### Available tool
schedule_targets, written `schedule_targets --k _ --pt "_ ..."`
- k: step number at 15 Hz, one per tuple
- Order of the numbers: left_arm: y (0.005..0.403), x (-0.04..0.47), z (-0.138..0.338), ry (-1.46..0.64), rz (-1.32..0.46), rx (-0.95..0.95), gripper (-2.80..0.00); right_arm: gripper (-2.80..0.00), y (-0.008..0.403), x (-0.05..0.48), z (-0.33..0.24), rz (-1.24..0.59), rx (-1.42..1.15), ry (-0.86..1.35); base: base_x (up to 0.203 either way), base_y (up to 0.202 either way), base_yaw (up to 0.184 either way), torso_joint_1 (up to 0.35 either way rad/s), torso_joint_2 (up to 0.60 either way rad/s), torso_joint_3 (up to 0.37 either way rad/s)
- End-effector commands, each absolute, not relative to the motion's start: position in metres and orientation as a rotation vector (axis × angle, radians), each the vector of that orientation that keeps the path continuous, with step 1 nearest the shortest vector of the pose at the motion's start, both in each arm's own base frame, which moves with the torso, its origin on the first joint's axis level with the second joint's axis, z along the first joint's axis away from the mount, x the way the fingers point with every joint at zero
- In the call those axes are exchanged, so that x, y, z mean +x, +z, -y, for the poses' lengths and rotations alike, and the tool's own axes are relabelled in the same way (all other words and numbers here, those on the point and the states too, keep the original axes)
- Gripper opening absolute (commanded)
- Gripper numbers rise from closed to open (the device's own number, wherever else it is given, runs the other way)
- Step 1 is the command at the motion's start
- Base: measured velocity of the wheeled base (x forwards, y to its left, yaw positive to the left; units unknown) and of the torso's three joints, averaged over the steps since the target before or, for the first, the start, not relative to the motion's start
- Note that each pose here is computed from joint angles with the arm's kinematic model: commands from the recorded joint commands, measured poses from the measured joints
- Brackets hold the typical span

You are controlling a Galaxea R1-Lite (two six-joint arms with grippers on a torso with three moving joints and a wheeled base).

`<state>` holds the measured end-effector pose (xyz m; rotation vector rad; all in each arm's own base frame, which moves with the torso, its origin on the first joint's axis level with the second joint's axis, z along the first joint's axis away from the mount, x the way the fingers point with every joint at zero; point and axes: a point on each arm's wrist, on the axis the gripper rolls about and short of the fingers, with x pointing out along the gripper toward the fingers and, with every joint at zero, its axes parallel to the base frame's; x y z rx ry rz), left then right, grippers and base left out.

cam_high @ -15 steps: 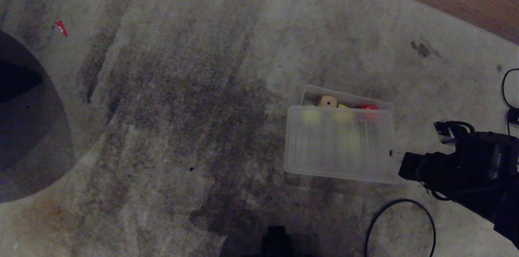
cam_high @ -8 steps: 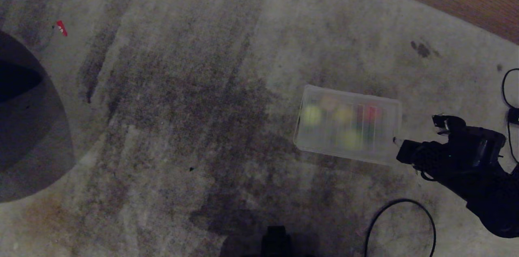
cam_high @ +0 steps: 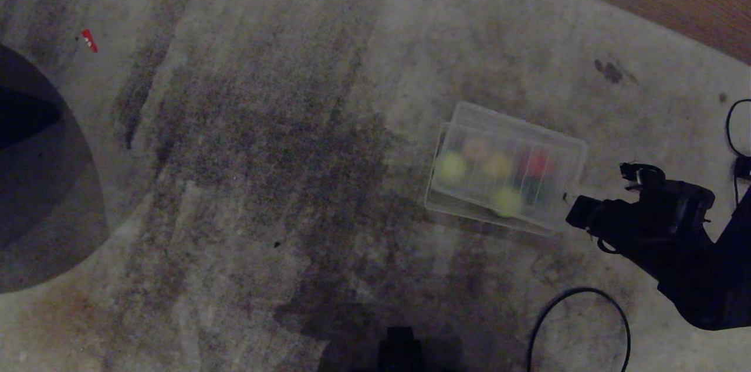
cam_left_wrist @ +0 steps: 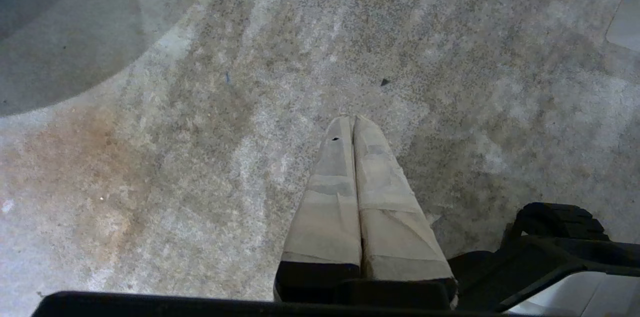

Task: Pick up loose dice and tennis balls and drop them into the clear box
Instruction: Close the lid

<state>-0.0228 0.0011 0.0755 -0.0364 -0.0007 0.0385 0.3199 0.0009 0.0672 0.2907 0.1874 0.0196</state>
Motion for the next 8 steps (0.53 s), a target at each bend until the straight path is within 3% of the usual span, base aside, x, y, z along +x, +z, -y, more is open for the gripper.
schedule_targets --k 1,8 --pt "0.0751 -0.0226 -0.0011 0.040 -0.002 -0.037 -2.80 -2.80 0.0641 0.3244 -0.0016 -0.185 0.293 0.023 0.000 0.000 0.000 0.000 0.00 0.000" --pt "0.0751 -0.0227 -0.0011 0.040 -0.001 -0.037 -2.80 -2.80 0.0630 0.3220 -0.0095 -0.210 0.300 0.104 0.000 0.000 0.000 0.000 0.00 0.000"
